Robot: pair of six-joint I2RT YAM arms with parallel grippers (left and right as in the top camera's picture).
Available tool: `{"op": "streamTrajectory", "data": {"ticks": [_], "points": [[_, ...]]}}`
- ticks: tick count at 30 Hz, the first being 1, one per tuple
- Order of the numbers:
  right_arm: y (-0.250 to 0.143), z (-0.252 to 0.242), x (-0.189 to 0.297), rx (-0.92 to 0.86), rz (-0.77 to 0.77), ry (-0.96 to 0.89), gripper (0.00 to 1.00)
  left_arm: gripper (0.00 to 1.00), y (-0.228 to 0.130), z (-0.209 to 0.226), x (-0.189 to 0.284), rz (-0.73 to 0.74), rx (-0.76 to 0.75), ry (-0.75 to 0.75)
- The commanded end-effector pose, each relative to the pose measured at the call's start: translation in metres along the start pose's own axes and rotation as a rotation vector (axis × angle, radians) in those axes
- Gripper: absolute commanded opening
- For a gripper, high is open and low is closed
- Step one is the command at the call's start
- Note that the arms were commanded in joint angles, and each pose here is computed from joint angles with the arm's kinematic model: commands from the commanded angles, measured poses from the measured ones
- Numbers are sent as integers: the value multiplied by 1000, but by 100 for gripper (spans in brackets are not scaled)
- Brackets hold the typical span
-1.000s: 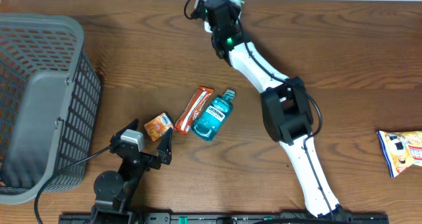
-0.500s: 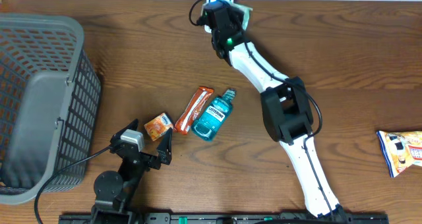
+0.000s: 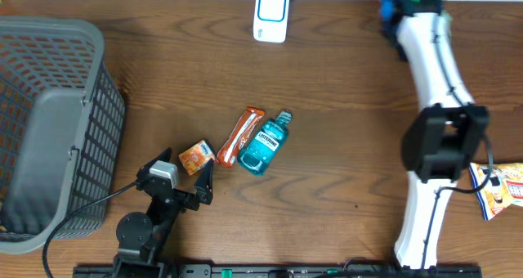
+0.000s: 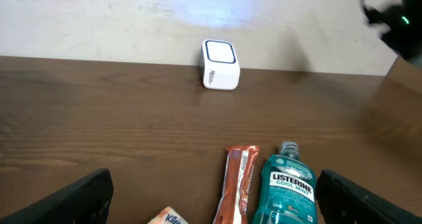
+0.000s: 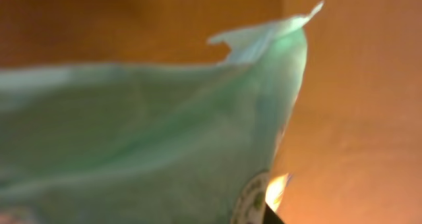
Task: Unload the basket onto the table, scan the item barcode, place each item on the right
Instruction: 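Carry the green packet right and drop it near the yellow pack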
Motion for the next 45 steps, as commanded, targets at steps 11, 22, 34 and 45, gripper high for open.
{"op": "streamTrajectory", "data": {"ticks": [11,22,34,45], "points": [[-98,-39,-165,-514,470,47,7,98,-13,-1,-1,47,5,-8],[-104,-48,-164,-471,468,-31,99,98,-13,-1,-1,47,5,-8],[-58,-119,-37,-735,197,185,99,98,-13,-1,-1,47,5,-8],[-41,-40,172,-571,138,1248,99,98,-13,-1,-1,47,5,-8]]}}
Point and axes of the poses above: each gripper's point midway between its finger pads, its own x axis back along the fingers, its own z axis along the line the jaws close on, y = z × x, the point moved 6 cm from there along x, back along the fingers, and after that the axes turned 12 degrees about -x, right-handed, at the moved point
